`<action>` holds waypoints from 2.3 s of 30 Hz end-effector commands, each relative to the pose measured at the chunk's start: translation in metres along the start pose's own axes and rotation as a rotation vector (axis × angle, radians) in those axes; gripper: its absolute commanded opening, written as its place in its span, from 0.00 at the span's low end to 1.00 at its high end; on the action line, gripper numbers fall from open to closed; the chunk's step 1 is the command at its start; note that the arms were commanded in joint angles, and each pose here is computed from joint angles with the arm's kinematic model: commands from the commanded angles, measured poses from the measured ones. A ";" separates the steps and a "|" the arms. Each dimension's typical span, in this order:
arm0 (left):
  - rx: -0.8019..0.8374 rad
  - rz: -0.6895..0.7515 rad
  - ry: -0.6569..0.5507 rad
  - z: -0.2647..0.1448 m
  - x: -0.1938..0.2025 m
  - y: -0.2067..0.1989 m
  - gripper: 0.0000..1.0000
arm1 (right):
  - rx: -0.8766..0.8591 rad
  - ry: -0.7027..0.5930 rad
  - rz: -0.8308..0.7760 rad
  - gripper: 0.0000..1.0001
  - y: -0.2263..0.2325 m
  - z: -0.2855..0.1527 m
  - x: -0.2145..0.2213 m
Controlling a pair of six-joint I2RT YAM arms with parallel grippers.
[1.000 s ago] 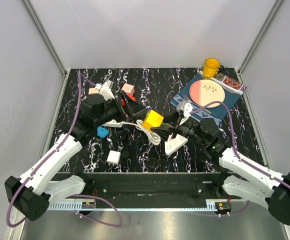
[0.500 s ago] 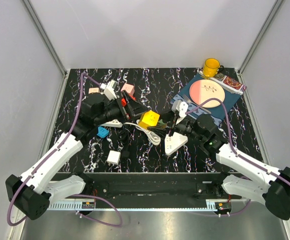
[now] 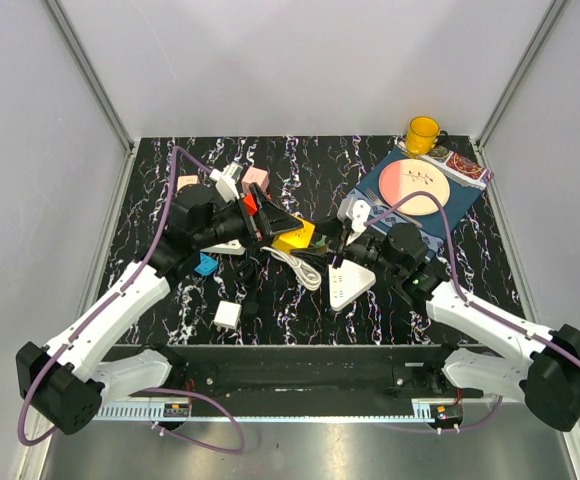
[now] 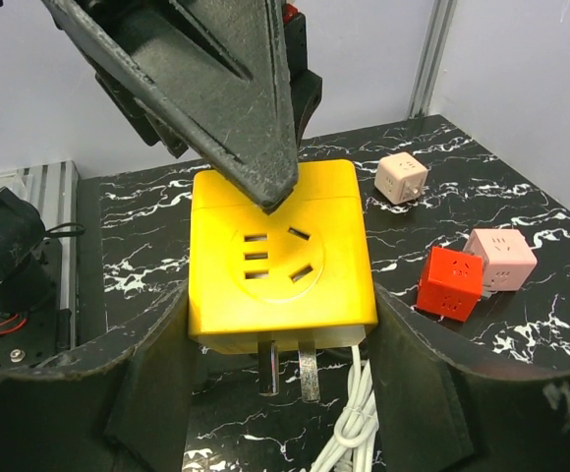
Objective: Insert the plug
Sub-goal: Adjust the plug, then pick up the socket from the center of the board.
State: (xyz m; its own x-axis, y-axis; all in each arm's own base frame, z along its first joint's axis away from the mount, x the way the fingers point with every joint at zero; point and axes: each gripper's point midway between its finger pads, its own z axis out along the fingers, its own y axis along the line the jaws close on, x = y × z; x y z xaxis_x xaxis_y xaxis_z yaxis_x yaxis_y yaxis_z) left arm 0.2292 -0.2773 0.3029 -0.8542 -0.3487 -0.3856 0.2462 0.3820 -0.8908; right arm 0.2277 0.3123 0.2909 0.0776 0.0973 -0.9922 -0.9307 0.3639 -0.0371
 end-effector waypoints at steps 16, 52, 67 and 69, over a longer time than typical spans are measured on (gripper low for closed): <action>0.118 0.018 0.005 -0.005 -0.001 -0.025 0.66 | -0.071 -0.071 -0.079 0.10 0.008 0.012 -0.026; -0.456 0.880 -0.224 -0.095 -0.036 0.080 0.08 | 1.001 0.254 0.995 1.00 -0.075 -0.156 0.155; -0.405 0.988 -0.276 -0.095 -0.025 0.096 0.13 | 0.929 0.152 1.245 0.95 -0.082 -0.157 0.208; -0.383 1.001 -0.270 -0.094 -0.023 0.093 0.13 | 0.934 0.167 1.237 0.92 -0.083 -0.158 0.214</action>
State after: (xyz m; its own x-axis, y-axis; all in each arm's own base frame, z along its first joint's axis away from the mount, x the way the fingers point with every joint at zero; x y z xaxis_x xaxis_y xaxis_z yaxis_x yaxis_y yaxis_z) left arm 0.2193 -0.1469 0.2195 -0.3439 0.1466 -0.9275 0.5469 0.8342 -0.0709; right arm 0.2517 0.1500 0.0493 -0.6585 0.6744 -0.3341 0.2351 0.6060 0.7599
